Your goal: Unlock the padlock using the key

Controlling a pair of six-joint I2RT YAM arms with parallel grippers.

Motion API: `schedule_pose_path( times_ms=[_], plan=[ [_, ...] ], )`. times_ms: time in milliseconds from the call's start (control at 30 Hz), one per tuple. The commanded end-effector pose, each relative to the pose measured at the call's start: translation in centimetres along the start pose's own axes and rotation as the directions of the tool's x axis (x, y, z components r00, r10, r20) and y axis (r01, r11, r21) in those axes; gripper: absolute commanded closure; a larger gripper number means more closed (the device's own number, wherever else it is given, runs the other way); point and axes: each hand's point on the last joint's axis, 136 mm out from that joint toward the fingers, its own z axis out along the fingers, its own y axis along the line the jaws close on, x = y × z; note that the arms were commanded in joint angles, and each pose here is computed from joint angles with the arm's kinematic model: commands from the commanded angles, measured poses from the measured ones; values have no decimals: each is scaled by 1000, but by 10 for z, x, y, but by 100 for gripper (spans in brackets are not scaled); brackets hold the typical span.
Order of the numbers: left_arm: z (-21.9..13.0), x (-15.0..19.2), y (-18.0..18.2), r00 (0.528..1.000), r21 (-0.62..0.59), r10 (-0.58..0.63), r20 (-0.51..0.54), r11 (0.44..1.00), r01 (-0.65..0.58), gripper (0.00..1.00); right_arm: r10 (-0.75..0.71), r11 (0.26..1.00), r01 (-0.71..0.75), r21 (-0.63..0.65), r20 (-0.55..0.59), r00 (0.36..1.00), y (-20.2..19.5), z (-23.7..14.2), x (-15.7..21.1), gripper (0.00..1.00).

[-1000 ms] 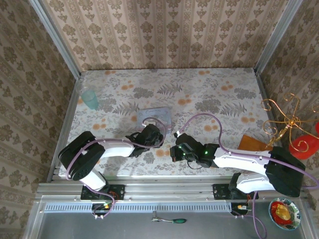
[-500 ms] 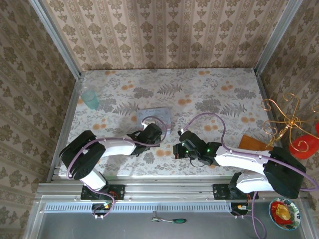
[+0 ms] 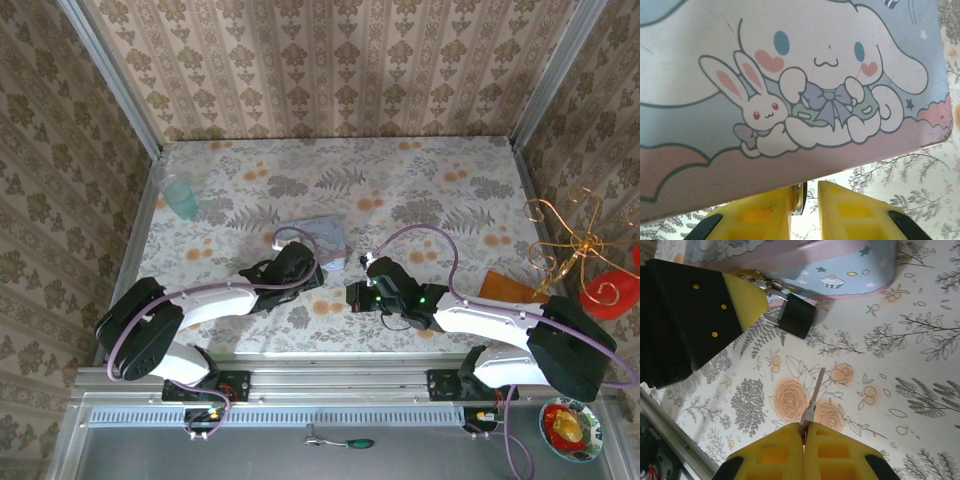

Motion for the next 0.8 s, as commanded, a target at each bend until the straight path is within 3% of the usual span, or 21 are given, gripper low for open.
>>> schedule_pose_path(
  times_ms=[0, 300, 533, 767],
  plan=[
    [-5, -3, 6, 1000, -39, -27, -4, 999, 27, 74, 1, 1000, 0, -24, 9, 1000, 2, 2, -1, 100],
    [9, 8, 14, 993, -12, 100, 59, 995, -99, 60, 2, 1000, -1, -27, 14, 1000, -1, 0, 2, 100],
    [30, 11, 3, 986, 19, 164, 40, 986, -165, 52, -1, 1000, 2, -22, 13, 1000, -1, 1, 1, 100],
    [54, -10, 13, 986, -66, 168, 15, 984, -166, 47, 1, 1000, -1, -21, 14, 1000, -2, 0, 1, 100]
  ],
)
